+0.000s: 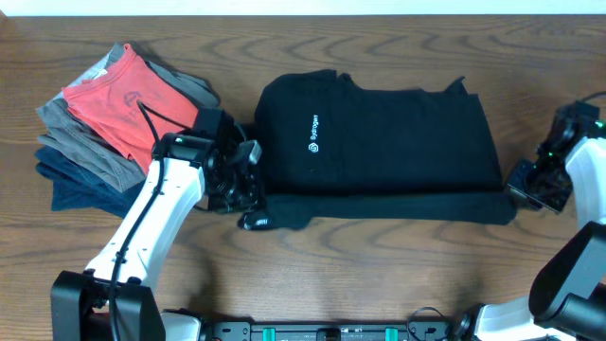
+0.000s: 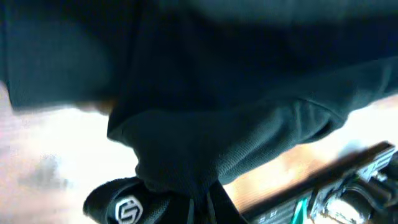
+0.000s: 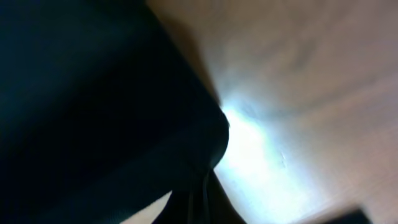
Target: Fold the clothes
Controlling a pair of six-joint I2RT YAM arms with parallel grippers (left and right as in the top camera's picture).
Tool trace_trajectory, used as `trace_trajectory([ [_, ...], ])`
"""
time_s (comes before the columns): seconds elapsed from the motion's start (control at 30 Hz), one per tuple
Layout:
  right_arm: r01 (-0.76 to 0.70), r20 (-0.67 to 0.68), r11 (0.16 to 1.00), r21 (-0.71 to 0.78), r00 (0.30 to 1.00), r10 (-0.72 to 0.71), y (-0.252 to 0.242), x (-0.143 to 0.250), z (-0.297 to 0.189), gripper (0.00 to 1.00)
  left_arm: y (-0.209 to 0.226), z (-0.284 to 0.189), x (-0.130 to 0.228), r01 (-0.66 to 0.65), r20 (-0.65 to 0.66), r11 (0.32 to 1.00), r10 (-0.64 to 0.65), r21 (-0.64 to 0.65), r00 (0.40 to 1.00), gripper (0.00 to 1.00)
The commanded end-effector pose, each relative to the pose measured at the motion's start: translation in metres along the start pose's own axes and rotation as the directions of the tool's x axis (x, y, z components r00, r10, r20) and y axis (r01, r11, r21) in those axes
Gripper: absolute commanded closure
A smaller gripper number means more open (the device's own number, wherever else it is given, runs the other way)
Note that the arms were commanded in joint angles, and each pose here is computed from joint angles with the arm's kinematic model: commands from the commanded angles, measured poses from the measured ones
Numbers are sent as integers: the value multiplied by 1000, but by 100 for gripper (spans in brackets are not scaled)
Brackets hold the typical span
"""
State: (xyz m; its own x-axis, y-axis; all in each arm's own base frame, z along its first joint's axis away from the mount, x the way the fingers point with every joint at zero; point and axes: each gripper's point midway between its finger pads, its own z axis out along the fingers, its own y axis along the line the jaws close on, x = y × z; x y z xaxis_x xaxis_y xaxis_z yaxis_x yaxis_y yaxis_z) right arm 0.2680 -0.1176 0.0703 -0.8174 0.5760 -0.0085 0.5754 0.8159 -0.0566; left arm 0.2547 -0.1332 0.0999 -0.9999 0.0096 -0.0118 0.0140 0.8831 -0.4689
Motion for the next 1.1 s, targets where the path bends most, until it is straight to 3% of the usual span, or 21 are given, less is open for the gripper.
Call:
trace_trajectory([
  [0.0,29,62,999,-32,998,-27,12,-9,1,99,-3,-1,-13,34,53,999,-35,26,998,94],
  [0.2,47,151,996,-71,988,-36,25,-25,14,99,-7,-3,-38,21,153,999,-27,39,988,94],
  [0.57,65,234,987,-146,972,-29,41,-36,31,98,3,25,-61,22,150,999,-28,37,988,94],
  [0.6,66,244,987,-149,969,-28,42,-39,30,96,5,29,-65,20,155,999,-26,38,988,94],
  [0.63,70,254,985,-158,967,-28,44,-41,29,87,6,31,-68,18,162,999,-23,34,986,92],
  [0.67,74,262,982,-172,965,-27,47,-43,28,78,8,33,-72,17,172,1000,-20,24,985,84],
  [0.7,78,270,980,-185,963,-26,49,-45,27,65,9,34,-77,11,188,1000,-14,19,982,66],
  [0.73,82,272,977,-197,962,-26,51,-46,26,59,9,34,-82,2,207,1000,-6,20,978,55],
  [0.8,86,272,973,-212,962,-26,54,-46,25,55,6,31,-91,-18,244,999,10,28,970,39],
  [0.9,97,258,963,-252,966,-29,61,-42,25,54,3,27,-97,-17,264,999,6,37,964,31],
  [1.07,93,207,959,-267,978,-37,62,-30,27,55,-5,28,-78,34,176,995,-50,89,983,31],
])
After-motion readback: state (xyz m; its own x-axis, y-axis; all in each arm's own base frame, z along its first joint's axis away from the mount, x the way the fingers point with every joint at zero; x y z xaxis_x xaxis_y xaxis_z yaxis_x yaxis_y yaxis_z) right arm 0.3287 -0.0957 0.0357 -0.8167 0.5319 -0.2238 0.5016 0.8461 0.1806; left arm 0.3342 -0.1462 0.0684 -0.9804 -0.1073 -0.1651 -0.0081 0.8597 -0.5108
